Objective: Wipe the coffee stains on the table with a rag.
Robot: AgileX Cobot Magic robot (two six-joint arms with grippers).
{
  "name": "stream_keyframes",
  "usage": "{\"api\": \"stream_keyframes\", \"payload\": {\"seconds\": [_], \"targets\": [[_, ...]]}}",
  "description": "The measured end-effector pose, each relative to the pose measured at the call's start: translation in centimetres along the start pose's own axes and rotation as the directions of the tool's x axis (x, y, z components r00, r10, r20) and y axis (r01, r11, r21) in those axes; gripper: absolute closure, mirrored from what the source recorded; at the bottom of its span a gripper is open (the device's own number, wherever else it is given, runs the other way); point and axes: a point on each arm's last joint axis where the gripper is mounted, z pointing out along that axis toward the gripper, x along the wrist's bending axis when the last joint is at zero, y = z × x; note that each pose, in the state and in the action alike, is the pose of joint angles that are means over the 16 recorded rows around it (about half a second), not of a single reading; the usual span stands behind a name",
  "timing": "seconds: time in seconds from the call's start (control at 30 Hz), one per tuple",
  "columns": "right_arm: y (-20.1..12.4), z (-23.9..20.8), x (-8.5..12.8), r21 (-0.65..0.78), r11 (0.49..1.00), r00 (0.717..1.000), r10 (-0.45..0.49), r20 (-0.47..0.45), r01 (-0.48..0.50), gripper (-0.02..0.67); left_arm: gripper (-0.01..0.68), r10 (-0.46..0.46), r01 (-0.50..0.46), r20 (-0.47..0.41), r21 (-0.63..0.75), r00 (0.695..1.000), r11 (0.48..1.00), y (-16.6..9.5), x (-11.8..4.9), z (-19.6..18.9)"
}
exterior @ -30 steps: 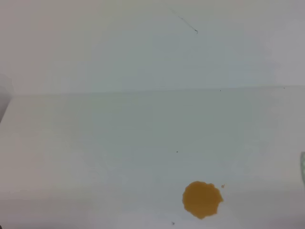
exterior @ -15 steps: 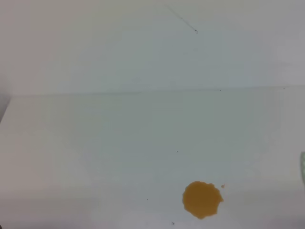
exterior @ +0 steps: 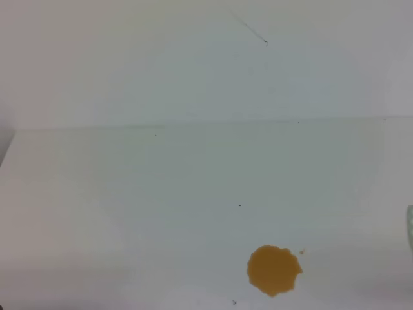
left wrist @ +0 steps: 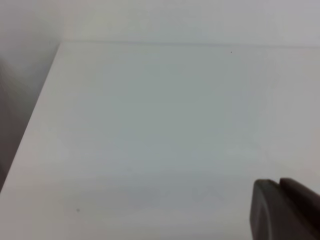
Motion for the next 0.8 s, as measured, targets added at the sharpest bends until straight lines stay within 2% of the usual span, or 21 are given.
{"api": "stream_keyframes", "payload": {"seconds": [0.13,0.27,0.4,0.47,0.53,0.7,0.8], "targets": [[1.1,-0.1,0.1,-0.110,0.977,0.983,0.181,-0.026,-0.183,0.652,0.675,0.000,0.000,0.000,0.000,1.000,1.000,0.0,0.0,0.0],[2.4,-0.3,-0.1,-0.215,0.909,0.934,0.350,-0.066,-0.356,0.652,0.675,0.000,0.000,0.000,0.000,1.000,1.000,0.0,0.0,0.0],[4.1,-0.8,-0.2,-0.288,0.847,0.894,0.434,-0.107,-0.446,0.652,0.675,0.000,0.000,0.000,0.000,1.000,1.000,0.0,0.0,0.0],[5.2,-1.1,-0.2,-0.318,0.838,0.896,0.428,-0.119,-0.443,0.652,0.675,0.000,0.000,0.000,0.000,1.000,1.000,0.0,0.0,0.0],[6.3,-1.4,-0.1,-0.340,0.844,0.910,0.397,-0.122,-0.414,0.652,0.675,0.000,0.000,0.000,0.000,1.000,1.000,0.0,0.0,0.0],[9.3,-1.7,0.5,-0.317,0.921,0.974,0.213,-0.082,-0.228,0.652,0.675,0.000,0.000,0.000,0.000,1.000,1.000,0.0,0.0,0.0],[11.1,-1.4,0.9,-0.256,0.962,0.995,0.085,-0.057,-0.097,0.652,0.675,0.000,0.000,0.000,0.000,1.000,1.000,0.0,0.0,0.0]]}}
